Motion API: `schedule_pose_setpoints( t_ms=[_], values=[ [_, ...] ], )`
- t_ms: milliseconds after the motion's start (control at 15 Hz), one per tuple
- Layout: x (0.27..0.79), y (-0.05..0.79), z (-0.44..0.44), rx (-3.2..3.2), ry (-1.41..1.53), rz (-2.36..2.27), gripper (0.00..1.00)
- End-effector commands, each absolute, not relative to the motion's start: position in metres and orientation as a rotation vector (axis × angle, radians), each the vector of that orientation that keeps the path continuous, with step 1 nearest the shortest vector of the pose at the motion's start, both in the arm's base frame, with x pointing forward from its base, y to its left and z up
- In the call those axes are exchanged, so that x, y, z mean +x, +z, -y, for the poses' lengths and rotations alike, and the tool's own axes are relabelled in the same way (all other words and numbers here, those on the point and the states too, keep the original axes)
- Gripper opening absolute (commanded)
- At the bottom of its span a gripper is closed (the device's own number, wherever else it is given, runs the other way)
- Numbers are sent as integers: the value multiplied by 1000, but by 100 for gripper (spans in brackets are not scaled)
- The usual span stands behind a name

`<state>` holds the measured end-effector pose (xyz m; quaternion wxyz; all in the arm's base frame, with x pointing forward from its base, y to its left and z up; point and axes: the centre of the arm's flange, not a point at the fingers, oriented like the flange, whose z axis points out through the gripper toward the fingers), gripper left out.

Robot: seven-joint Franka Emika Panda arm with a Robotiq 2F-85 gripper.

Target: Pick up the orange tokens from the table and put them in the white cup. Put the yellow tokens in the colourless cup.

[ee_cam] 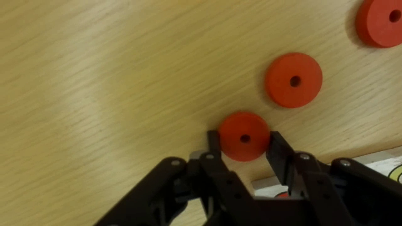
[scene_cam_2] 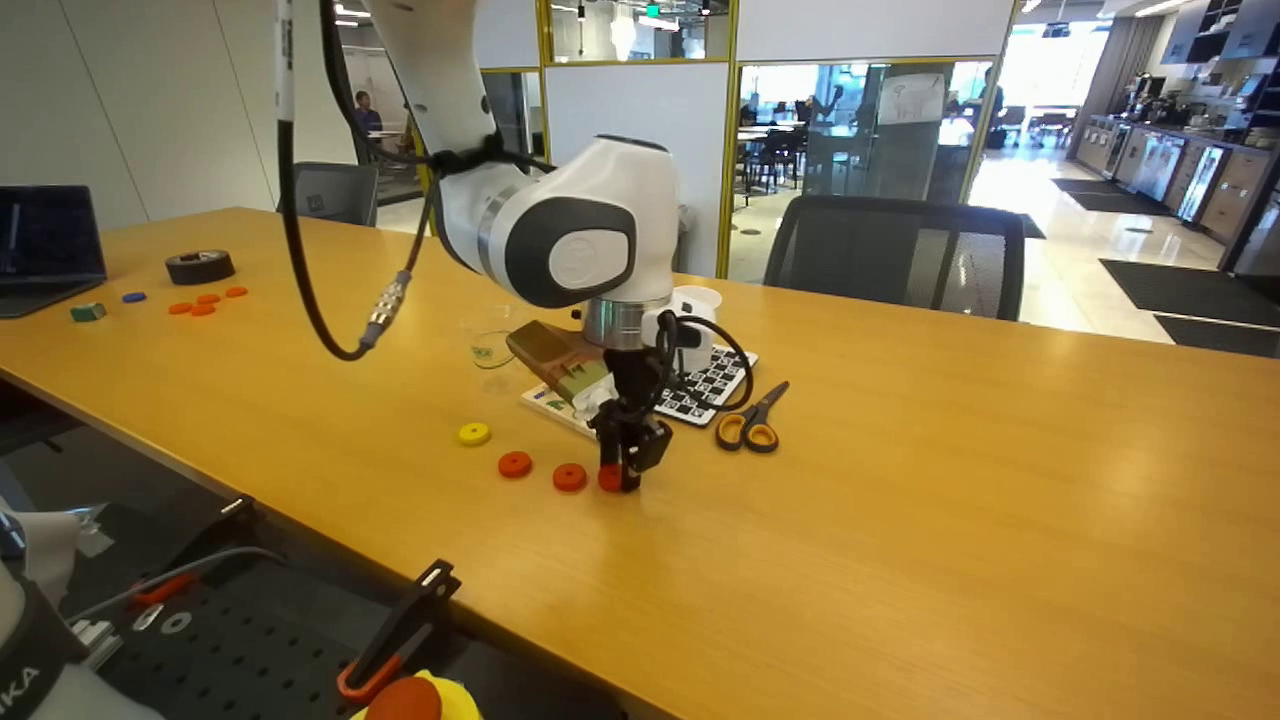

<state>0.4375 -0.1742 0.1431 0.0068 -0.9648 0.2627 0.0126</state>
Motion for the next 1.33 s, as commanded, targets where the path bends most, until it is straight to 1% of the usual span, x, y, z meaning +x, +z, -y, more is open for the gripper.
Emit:
schedule_pose_setpoints(
  t_ms=[0, 267, 533, 867, 1267],
  values=[
    [449, 181, 173, -3072, 25, -853, 22],
    [475, 247, 169, -3151, -143, -872, 22],
    [531, 292, 156, -3106, -371, -807, 22],
    [604, 305, 139, -3019, -510, -778, 22],
    [655, 296, 150, -3028, -538, -791, 22]
  ],
)
